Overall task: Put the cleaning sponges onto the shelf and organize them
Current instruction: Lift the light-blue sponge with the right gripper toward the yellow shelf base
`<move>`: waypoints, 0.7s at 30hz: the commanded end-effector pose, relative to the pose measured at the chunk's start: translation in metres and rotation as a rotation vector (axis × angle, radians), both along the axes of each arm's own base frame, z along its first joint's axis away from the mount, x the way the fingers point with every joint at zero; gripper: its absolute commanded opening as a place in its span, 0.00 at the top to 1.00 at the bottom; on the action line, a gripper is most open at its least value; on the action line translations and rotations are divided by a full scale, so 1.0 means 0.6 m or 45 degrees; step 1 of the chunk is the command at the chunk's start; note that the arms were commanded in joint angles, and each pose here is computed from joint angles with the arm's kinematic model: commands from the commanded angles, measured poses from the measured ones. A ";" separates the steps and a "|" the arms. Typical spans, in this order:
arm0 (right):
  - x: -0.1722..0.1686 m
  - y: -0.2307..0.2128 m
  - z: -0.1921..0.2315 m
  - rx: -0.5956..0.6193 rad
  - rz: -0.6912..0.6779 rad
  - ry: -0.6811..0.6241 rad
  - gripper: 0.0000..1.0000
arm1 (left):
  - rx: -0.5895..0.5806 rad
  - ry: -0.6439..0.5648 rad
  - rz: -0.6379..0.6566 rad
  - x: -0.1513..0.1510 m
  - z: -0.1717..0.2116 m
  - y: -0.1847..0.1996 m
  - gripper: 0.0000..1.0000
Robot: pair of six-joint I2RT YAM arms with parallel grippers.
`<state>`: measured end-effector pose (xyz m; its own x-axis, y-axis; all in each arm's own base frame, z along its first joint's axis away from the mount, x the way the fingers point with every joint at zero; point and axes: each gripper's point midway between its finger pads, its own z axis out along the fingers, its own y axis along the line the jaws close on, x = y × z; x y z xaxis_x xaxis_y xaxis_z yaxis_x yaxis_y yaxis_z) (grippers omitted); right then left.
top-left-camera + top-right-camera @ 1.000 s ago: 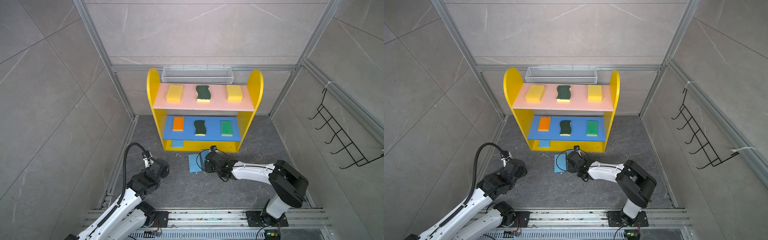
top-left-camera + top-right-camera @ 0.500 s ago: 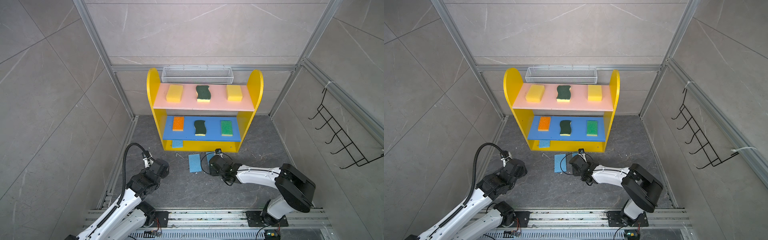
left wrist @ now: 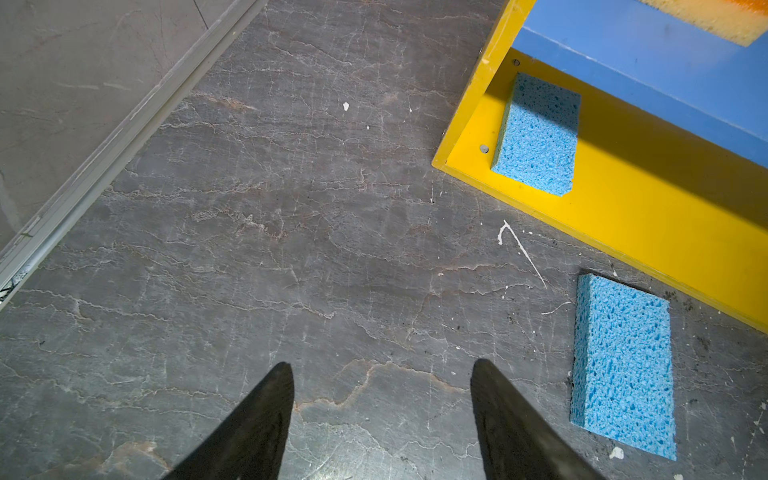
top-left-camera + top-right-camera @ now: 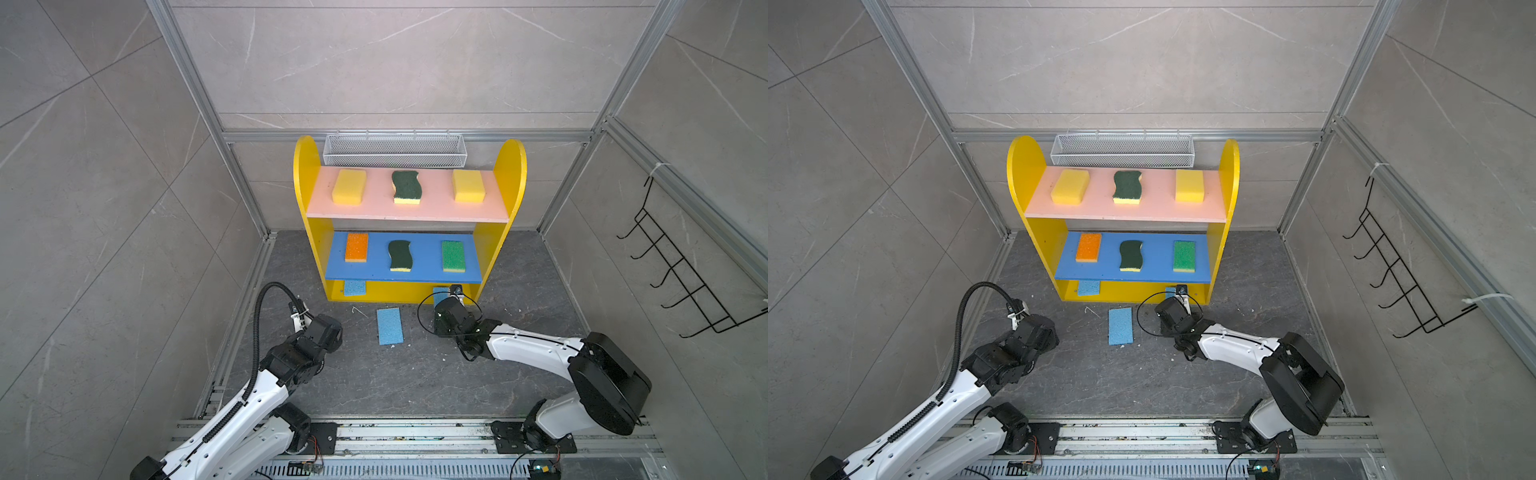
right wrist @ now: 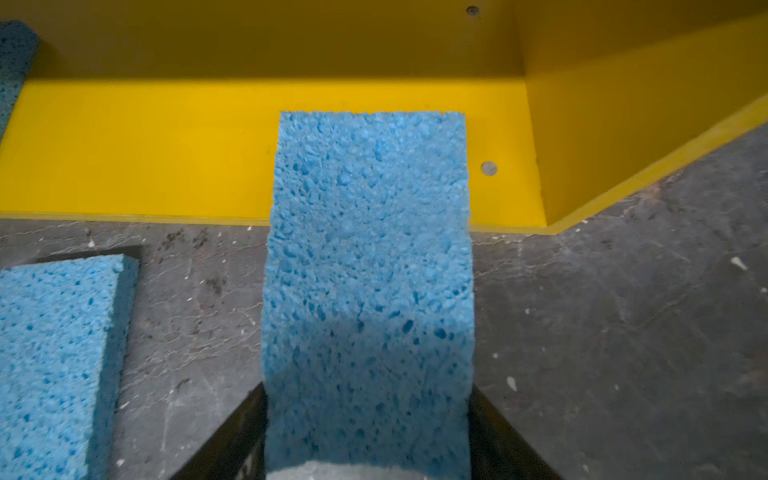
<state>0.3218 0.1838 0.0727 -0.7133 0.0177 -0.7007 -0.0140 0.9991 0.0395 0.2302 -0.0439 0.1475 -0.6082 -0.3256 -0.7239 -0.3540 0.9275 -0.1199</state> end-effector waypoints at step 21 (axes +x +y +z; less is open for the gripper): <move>0.086 -0.044 0.008 -0.078 -0.034 -0.073 0.32 | 0.011 -0.028 0.004 0.015 0.003 -0.006 0.29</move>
